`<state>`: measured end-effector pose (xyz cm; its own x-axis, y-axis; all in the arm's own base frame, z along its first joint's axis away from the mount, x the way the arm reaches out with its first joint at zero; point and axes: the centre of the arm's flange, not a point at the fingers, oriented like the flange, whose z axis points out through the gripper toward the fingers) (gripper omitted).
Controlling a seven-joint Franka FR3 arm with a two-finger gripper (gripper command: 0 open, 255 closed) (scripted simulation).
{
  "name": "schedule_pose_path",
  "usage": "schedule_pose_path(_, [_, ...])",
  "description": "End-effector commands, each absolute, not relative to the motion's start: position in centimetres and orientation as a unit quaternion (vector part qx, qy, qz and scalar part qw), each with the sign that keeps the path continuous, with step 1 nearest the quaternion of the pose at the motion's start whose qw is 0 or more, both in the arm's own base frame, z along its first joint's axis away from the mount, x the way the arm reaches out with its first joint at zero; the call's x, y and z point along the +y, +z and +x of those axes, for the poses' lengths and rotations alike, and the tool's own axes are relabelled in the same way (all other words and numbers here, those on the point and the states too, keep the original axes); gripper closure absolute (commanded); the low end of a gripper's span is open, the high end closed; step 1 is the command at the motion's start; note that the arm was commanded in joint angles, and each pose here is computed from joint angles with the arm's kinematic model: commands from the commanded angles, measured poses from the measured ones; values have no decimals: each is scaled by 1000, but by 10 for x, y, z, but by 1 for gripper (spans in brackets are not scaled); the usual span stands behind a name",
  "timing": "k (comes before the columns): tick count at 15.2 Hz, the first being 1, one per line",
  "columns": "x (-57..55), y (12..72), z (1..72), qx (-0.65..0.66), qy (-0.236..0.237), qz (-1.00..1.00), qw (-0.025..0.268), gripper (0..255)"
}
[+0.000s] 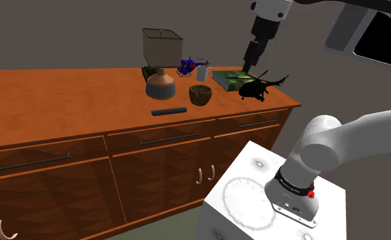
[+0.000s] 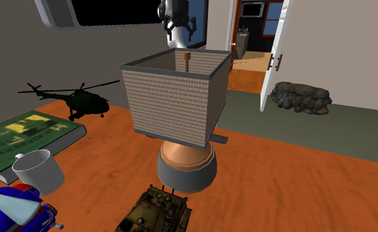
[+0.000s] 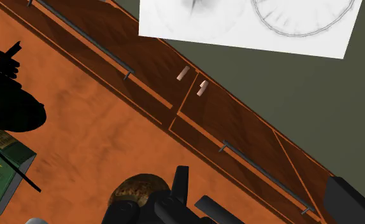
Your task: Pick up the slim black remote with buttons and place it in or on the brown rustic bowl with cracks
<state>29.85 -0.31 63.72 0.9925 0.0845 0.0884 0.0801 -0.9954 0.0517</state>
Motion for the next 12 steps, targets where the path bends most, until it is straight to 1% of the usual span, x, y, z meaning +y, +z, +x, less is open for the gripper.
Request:
schedule_pose_path(1, [-3, 637, 299, 41, 45, 998, 24, 0])
schedule_pose_path(12, [-33, 552, 420, 182, 23, 983, 5, 0])
